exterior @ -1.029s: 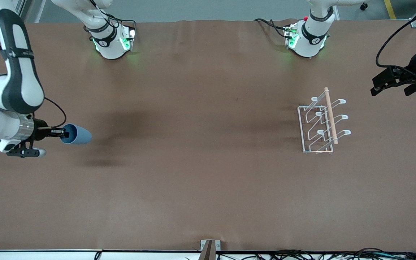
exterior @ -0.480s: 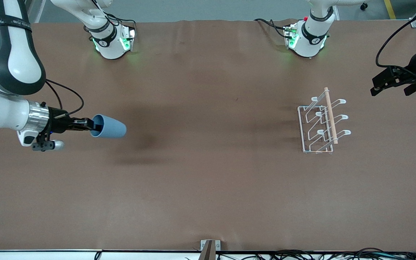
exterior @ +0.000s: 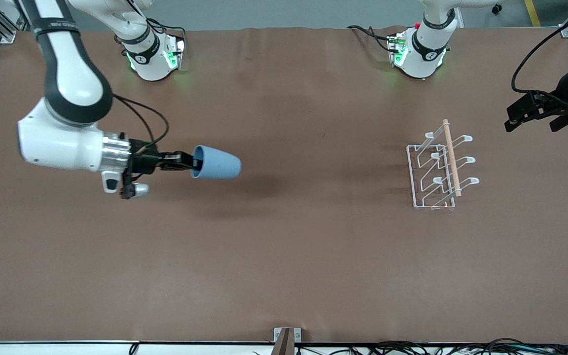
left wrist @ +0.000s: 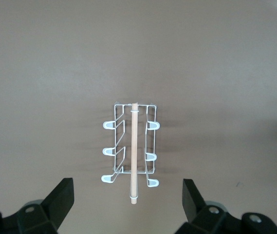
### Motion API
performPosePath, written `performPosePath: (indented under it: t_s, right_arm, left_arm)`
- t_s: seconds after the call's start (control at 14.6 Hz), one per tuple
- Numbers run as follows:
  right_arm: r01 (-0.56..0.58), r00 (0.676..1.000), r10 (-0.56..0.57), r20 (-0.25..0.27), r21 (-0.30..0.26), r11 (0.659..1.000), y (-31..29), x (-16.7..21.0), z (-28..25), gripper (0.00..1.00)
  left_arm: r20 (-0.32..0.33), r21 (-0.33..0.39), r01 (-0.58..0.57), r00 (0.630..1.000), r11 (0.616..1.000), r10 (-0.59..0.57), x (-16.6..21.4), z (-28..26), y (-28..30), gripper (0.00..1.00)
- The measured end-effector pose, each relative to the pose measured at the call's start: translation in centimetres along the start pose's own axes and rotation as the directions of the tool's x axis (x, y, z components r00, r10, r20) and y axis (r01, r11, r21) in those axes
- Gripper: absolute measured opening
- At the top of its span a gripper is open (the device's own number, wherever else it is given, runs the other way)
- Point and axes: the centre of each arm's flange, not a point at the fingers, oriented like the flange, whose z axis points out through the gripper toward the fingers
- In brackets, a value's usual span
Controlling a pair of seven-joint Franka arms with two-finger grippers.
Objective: Hang cup on cup holder
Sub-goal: 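Lift the blue cup with the right gripper and tip it sideways, then hold the cup out with the right gripper while the left gripper reaches it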
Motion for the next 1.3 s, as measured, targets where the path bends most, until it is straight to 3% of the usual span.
performPosePath:
  t_s: [0.14,0.48,0.62,0.89,1.3]
  right_arm:
    - [0.0,1.0,-0.002,0.019,0.098,0.995,-1.0,-1.1,2.8,0.05]
    - [0.017,1.0,-0.016,-0.005,0.305,0.952,-0.4,-3.4,9.1,0.05]
    - [0.041,0.999,-0.035,-0.023,0.377,0.925,-0.2,-3.7,10.8,0.05]
    - [0.035,0.999,-0.033,-0.014,0.451,0.892,0.8,-4.5,15.4,0.05]
    - [0.035,0.999,-0.038,-0.004,0.496,0.868,0.7,-5.6,18.2,0.05]
  left_arm:
    - [-0.003,0.0,-0.01,1.0,1.0,0.01,0.0,-0.2,0.0,0.98]
    - [-0.023,-0.001,-0.048,0.999,0.999,0.048,0.0,-0.9,0.8,0.99]
    - [-0.029,0.002,-0.156,0.987,0.988,0.156,0.0,-1.2,0.9,0.98]
    - [-0.034,-0.019,-0.367,0.93,0.93,0.367,-0.1,-1.1,2.8,1.0]
    - [-0.019,-0.037,-0.631,0.776,0.775,0.63,-1.3,0.8,13.8,1.0]
